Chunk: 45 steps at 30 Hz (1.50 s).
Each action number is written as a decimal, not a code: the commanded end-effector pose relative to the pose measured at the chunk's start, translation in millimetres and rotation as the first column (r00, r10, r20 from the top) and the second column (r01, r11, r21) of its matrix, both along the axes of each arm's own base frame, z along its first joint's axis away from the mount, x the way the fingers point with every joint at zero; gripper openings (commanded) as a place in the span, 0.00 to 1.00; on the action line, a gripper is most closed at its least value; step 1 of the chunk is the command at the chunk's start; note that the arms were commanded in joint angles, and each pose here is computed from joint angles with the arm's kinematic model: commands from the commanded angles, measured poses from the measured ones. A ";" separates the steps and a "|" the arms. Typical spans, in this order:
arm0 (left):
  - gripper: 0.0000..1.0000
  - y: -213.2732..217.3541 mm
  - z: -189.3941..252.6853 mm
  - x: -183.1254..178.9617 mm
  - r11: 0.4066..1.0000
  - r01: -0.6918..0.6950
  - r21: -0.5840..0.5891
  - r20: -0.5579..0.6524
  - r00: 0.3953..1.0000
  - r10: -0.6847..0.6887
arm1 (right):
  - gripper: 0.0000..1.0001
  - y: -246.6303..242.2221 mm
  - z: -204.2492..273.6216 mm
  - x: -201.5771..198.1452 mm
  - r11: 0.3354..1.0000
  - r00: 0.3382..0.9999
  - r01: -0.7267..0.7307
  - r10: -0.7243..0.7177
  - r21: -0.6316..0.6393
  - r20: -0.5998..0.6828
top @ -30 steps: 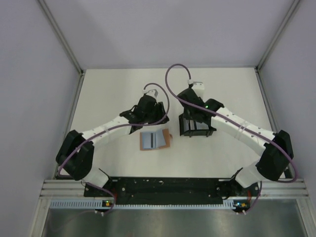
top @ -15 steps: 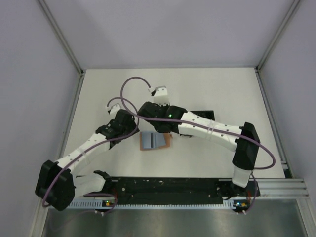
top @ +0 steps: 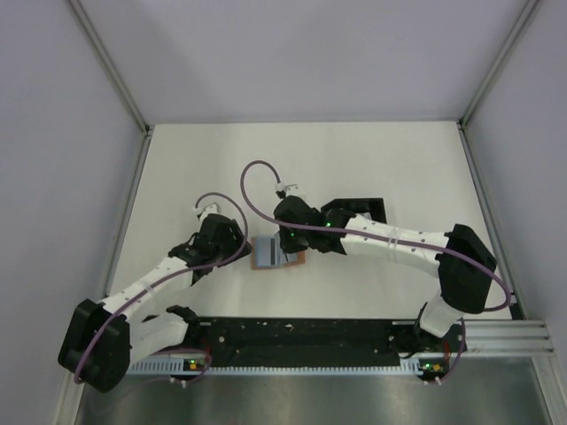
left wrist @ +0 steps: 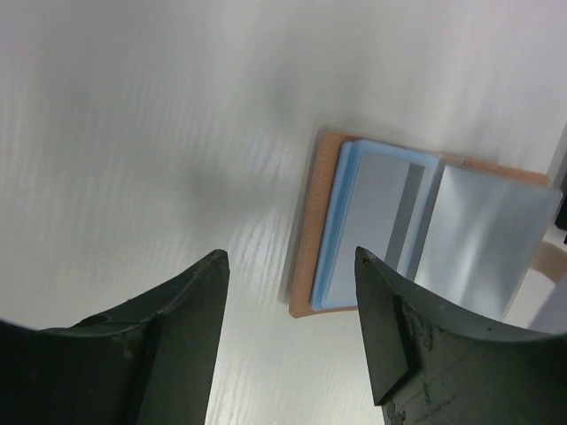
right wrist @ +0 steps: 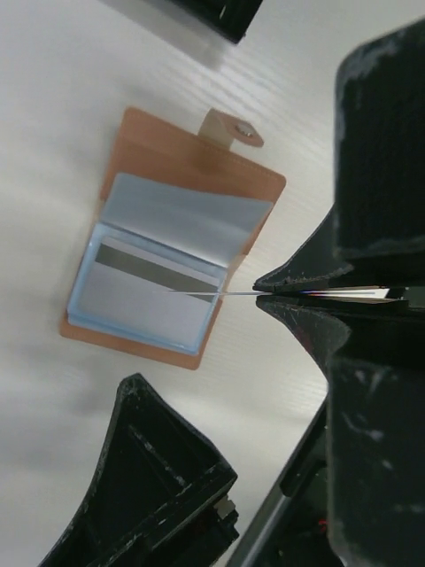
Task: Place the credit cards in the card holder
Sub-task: Insert the credit card into the card holder.
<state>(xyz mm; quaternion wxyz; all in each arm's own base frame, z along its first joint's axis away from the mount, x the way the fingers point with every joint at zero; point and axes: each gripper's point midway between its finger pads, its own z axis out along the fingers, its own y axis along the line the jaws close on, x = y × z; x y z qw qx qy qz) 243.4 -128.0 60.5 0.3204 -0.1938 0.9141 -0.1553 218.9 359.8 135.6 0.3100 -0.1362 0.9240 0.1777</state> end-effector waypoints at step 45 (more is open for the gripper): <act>0.43 -71.1 23.7 -14.4 0.865 0.390 -0.316 0.331 0.900 -0.284 | 0.00 -50.1 -138.2 27.7 0.994 0.967 0.105 -0.103 -0.002 -0.235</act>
